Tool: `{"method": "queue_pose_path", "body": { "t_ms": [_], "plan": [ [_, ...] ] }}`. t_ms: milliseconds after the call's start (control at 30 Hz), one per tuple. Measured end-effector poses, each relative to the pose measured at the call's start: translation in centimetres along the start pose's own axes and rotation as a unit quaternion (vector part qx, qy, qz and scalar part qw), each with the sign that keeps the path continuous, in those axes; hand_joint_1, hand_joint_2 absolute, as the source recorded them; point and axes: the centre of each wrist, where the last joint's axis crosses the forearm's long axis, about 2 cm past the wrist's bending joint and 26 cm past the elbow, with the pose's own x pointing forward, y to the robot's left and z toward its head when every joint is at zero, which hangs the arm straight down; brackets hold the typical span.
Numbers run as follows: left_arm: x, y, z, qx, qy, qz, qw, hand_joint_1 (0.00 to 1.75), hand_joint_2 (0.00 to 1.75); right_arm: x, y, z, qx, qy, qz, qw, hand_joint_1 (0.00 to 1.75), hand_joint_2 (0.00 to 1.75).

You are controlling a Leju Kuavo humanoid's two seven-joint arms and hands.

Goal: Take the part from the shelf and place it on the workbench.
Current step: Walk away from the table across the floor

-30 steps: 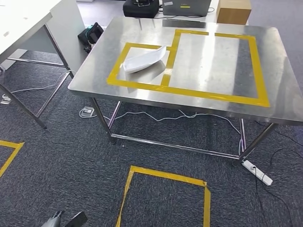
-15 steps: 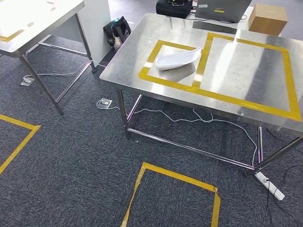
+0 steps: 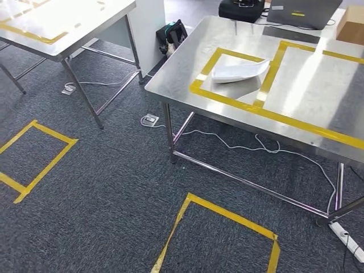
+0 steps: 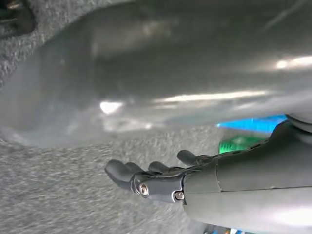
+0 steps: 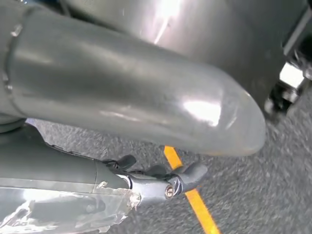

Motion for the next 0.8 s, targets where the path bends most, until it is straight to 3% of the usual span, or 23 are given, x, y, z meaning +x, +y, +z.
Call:
{"method": "queue_pose_path", "body": {
  "t_ms": [433, 800],
  "plan": [
    [0.2, -0.2, 0.1, -0.012, 0.012, 0.002, 1.000, 0.00, 0.00, 0.2, -0.2, -0.1, -0.007, 0.002, 0.002, 1.000, 0.00, 0.00],
    [1.6, -1.3, 0.6, -0.008, -0.009, -0.034, 0.999, 0.00, 0.00, -0.1, 0.0, 0.0, -0.008, 0.010, -0.005, 1.000, 0.00, 0.00]
  ]
}}
